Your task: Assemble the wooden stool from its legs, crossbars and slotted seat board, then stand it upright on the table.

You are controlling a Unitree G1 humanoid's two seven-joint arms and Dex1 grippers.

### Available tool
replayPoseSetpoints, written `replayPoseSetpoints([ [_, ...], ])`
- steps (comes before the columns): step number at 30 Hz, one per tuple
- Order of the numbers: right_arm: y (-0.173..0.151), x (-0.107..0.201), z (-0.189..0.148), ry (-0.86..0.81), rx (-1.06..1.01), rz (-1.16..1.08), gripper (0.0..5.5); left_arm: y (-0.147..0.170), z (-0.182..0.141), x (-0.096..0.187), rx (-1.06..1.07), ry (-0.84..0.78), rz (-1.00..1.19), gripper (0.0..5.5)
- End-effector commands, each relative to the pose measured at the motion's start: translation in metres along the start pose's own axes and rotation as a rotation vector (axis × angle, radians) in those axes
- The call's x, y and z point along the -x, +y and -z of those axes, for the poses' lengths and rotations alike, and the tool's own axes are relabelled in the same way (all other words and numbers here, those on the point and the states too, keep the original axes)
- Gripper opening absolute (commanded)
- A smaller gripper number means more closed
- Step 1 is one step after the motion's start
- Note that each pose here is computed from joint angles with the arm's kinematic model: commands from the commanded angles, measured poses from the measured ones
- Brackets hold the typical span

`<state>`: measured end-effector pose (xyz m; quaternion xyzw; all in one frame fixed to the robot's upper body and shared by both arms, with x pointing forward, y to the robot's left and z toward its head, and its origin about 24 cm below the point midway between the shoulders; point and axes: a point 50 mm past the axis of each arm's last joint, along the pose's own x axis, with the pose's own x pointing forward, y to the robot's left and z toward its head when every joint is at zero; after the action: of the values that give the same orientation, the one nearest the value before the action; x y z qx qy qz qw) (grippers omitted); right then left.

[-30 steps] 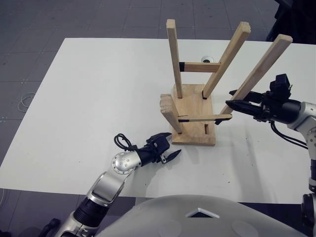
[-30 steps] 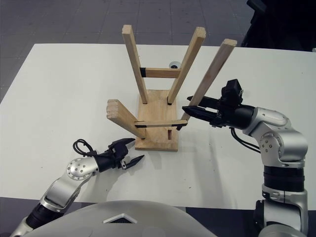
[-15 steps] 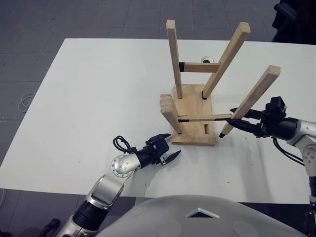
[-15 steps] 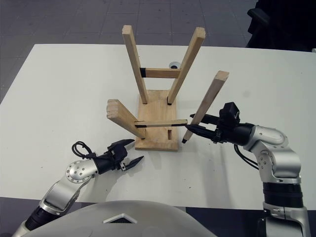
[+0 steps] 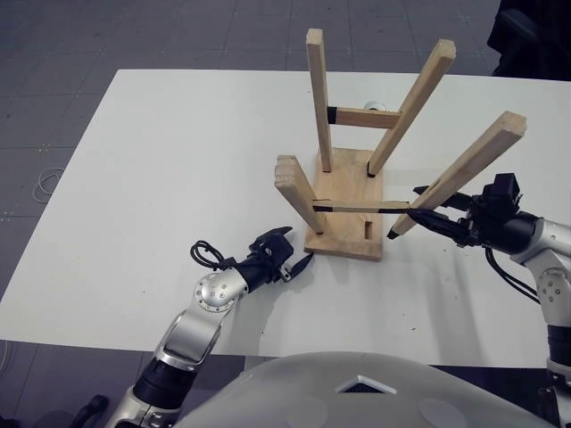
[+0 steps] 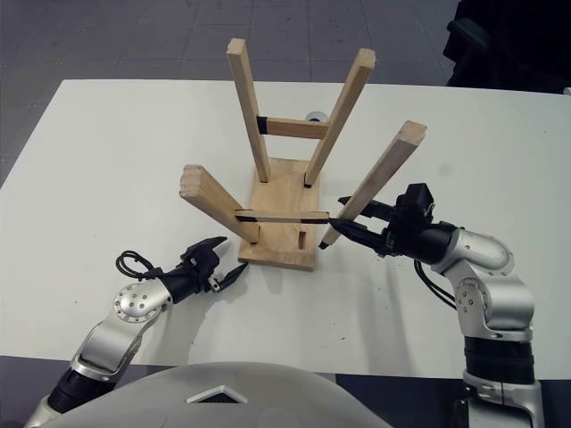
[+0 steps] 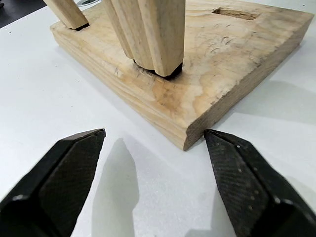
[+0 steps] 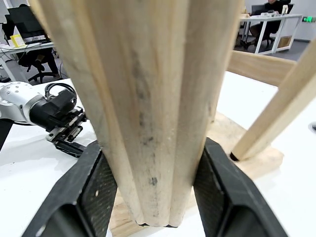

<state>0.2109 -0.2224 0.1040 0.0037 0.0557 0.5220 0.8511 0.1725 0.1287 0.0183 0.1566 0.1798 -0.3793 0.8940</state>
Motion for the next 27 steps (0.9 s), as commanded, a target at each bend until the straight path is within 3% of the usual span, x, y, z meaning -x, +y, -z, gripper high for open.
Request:
replayPoseSetpoints([
  [1,0.002,0.002,-0.002,-0.021,0.055,-0.014,2.05,0.012,0.011,0.003,0.016,0.081,-0.058,3.7],
  [7,0.006,-0.001,0.004,-0.052,0.056,-0.026,2.05,0.038,0.001,-0.003,0.039,0.049,-0.144,3.7],
  [27,0.013,-0.045,0.016,-0.187,0.098,-0.008,2.05,0.041,-0.002,0.0,0.021,0.065,-0.083,3.7],
])
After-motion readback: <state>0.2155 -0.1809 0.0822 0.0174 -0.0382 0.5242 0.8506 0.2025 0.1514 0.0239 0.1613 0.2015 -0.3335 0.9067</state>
